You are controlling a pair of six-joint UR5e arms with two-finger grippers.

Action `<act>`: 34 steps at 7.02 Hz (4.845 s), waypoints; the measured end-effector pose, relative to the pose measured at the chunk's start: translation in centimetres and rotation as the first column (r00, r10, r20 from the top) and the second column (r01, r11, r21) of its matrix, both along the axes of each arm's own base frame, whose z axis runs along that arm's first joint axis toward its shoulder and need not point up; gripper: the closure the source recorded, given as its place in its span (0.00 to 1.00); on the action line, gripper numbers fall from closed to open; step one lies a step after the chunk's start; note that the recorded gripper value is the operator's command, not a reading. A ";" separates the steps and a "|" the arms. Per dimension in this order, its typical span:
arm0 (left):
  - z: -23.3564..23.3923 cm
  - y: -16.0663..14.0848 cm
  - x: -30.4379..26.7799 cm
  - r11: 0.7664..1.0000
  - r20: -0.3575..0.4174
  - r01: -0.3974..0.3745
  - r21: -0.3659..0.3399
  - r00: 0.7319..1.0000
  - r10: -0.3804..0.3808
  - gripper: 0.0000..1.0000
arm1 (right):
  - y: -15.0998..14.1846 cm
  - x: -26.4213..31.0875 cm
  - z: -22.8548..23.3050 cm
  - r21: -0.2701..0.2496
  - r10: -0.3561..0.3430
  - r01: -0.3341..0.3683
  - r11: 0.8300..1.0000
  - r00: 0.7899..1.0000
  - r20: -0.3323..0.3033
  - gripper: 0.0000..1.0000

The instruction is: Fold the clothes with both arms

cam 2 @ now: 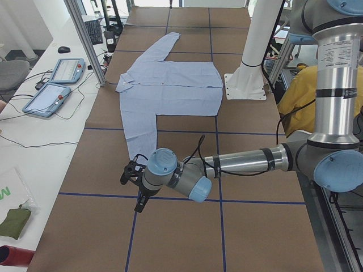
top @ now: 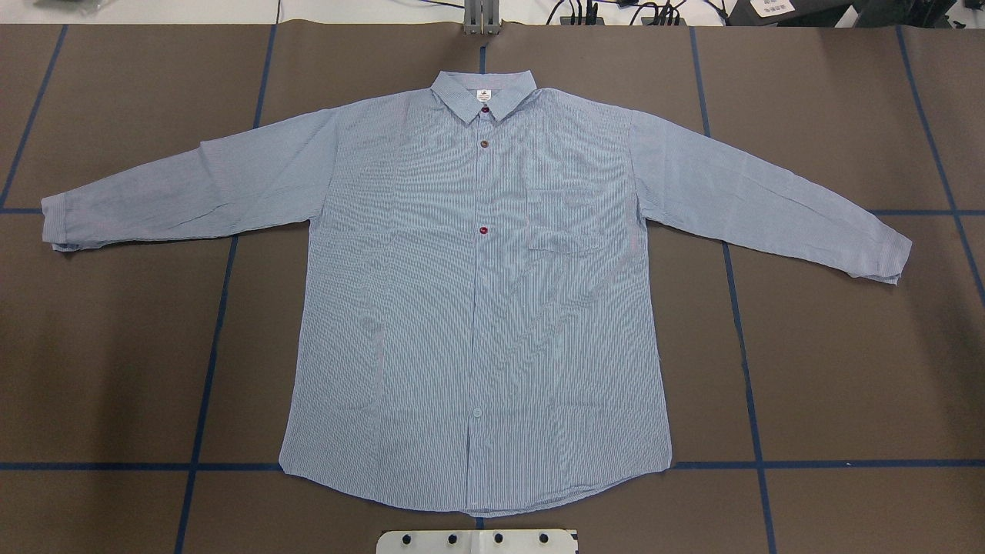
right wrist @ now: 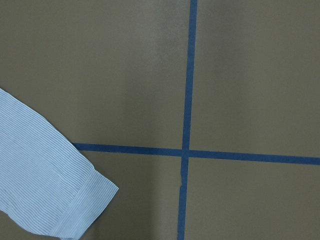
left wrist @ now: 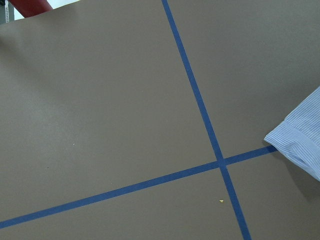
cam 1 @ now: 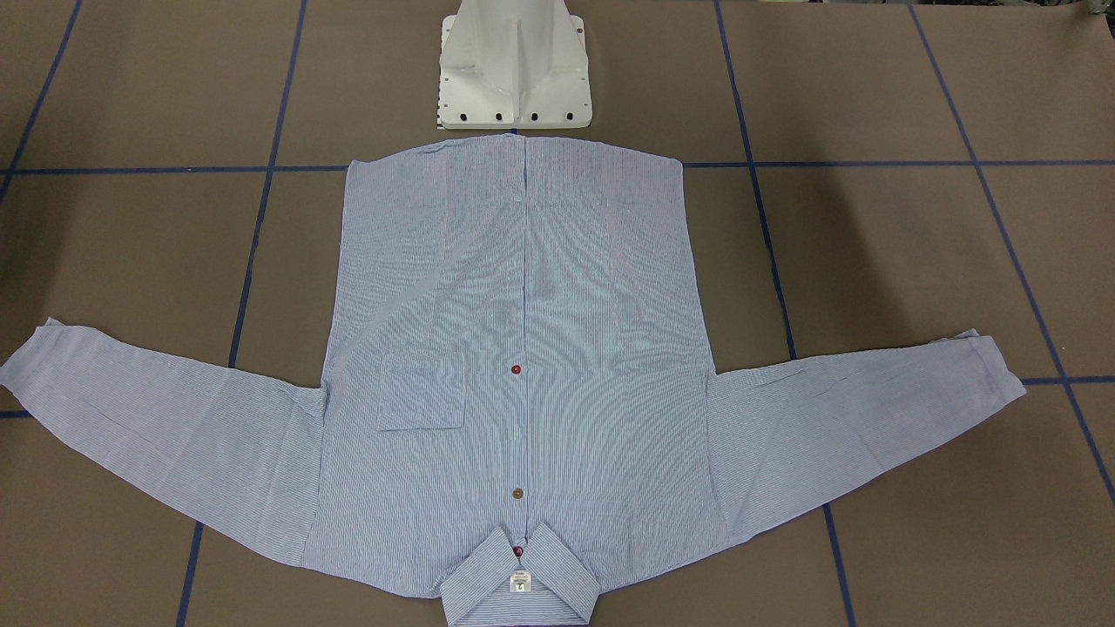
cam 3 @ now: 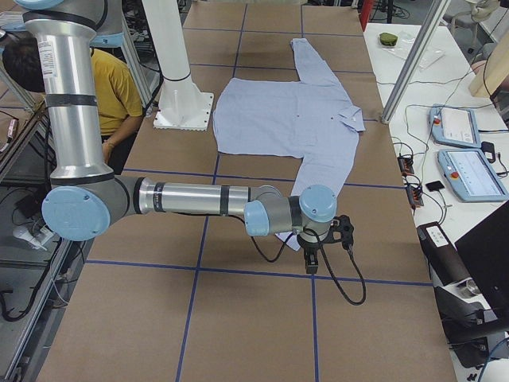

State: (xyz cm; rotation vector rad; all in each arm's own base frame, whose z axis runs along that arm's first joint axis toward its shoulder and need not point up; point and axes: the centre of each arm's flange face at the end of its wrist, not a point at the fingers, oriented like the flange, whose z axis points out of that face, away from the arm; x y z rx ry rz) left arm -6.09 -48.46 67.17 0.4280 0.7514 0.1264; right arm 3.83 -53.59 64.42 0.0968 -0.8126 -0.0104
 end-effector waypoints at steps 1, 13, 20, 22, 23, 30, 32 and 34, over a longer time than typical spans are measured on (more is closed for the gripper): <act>-0.2 0.6 0.2 1.000 -0.022 -0.011 0.009 1.000 0.011 0.00 | 0.1 0.0 0.0 -0.002 0.000 0.000 1.000 1.000 0.002 0.00; -0.8 1.5 0.4 0.994 -0.032 -0.012 0.109 0.999 0.015 0.00 | 4.3 -5.0 3.9 -0.032 -0.005 0.006 0.999 1.000 0.021 0.01; -0.8 1.5 0.4 0.994 -0.033 -0.012 0.106 0.999 0.015 0.01 | 5.9 -20.6 0.3 -0.331 0.413 -0.377 0.865 0.910 0.042 0.12; -0.8 1.6 0.4 0.994 -0.033 -0.012 0.106 0.999 0.015 0.01 | 6.2 -21.7 0.6 -0.337 0.430 -0.396 0.854 0.903 0.028 0.13; -0.8 1.6 0.4 0.994 -0.033 -0.012 0.106 0.999 0.015 0.00 | 6.3 -21.8 0.8 -0.338 0.433 -0.401 0.851 0.901 0.021 0.15; -1.0 1.7 0.4 0.994 -0.034 -0.012 0.111 0.999 0.016 0.01 | 7.1 -21.4 1.7 -0.358 0.445 -0.415 0.837 0.895 0.004 1.00; -1.1 1.7 0.5 0.993 -0.035 -0.013 0.115 0.999 0.017 0.00 | 6.8 -21.3 -0.6 -0.335 0.449 -0.411 0.848 0.893 0.039 1.00; -1.0 1.8 0.5 0.993 -0.036 -0.014 0.114 0.999 0.018 0.00 | 6.5 -21.8 -7.1 -0.291 0.438 -0.393 0.872 0.892 0.108 1.00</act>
